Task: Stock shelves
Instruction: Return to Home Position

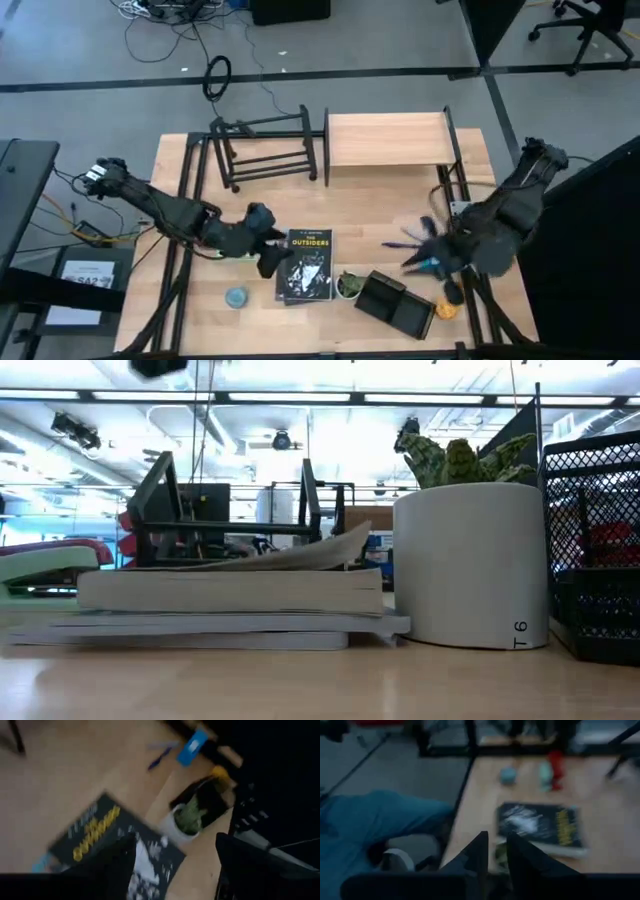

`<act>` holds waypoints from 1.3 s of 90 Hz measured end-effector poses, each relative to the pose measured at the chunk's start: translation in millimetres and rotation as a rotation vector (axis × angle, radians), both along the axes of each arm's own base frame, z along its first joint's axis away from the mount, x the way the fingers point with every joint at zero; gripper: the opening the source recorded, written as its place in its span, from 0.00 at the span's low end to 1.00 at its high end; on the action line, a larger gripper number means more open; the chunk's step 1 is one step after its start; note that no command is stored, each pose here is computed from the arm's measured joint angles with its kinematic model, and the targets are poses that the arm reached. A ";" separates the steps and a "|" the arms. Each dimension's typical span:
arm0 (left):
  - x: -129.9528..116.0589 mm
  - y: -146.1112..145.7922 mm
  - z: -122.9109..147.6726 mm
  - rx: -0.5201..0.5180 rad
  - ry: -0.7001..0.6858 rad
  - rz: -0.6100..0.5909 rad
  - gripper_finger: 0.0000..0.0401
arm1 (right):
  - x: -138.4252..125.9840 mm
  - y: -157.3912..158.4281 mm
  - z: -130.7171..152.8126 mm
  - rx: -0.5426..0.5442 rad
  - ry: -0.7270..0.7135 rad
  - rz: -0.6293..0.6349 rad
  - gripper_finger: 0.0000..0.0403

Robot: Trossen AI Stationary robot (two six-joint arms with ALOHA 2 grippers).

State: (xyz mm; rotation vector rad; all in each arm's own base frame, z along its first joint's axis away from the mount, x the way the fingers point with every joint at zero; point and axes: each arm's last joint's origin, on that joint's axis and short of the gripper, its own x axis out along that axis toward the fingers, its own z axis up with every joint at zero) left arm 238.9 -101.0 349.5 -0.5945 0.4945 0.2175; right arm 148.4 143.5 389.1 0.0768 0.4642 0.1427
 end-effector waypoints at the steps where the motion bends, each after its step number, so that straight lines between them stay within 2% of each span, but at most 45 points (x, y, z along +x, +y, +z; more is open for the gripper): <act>1: -0.5 0.9 2.6 0.009 -0.008 -0.002 0.63 | -2.5 -2.6 1.1 -0.004 -0.004 -0.008 0.08; 9: -11.2 13.2 17.9 0.072 -0.060 0.012 0.63 | -19.4 -23.9 6.4 -0.007 -0.009 -0.078 0.05; 21: -33.7 36.7 31.0 0.133 -0.075 0.099 0.63 | -44.8 -58.5 1.8 0.038 -0.038 -0.157 0.01; 33: -48.6 51.7 40.1 0.184 -0.096 0.132 0.63 | -67.8 -90.1 -22.2 0.151 -0.073 -0.232 0.00; 43: -51.4 57.3 43.8 0.215 -0.111 0.137 0.63 | -80.6 -108.6 -46.1 0.329 -0.159 -0.274 0.00; 48: -50.9 59.0 44.2 0.232 -0.111 0.137 0.63 | -81.3 -112.0 -56.2 0.406 -0.237 -0.257 0.00; 60: -49.0 66.3 43.7 0.238 -0.103 0.172 0.63 | -73.4 -114.6 -87.5 0.502 -0.362 -0.230 0.00; 70: -50.2 71.3 45.6 0.248 -0.112 0.191 0.63 | -60.4 -116.8 -114.9 0.507 -0.359 -0.215 0.00; 79: -51.3 75.5 46.7 0.260 -0.125 0.182 0.63 | -49.5 -122.8 -126.7 0.490 -0.402 -0.191 0.00; 89: -55.1 79.3 32.1 0.257 -0.174 0.176 0.63 | -42.0 -132.4 -133.0 0.491 -0.471 -0.137 0.00; 102: -70.5 83.3 -6.7 0.222 -0.264 0.175 0.63 | -39.8 -144.8 -141.2 0.523 -0.493 -0.141 0.00; 117: -95.5 86.7 -50.3 0.194 -0.455 0.140 0.63 | -39.4 -152.4 -148.3 0.504 -0.477 -0.146 0.00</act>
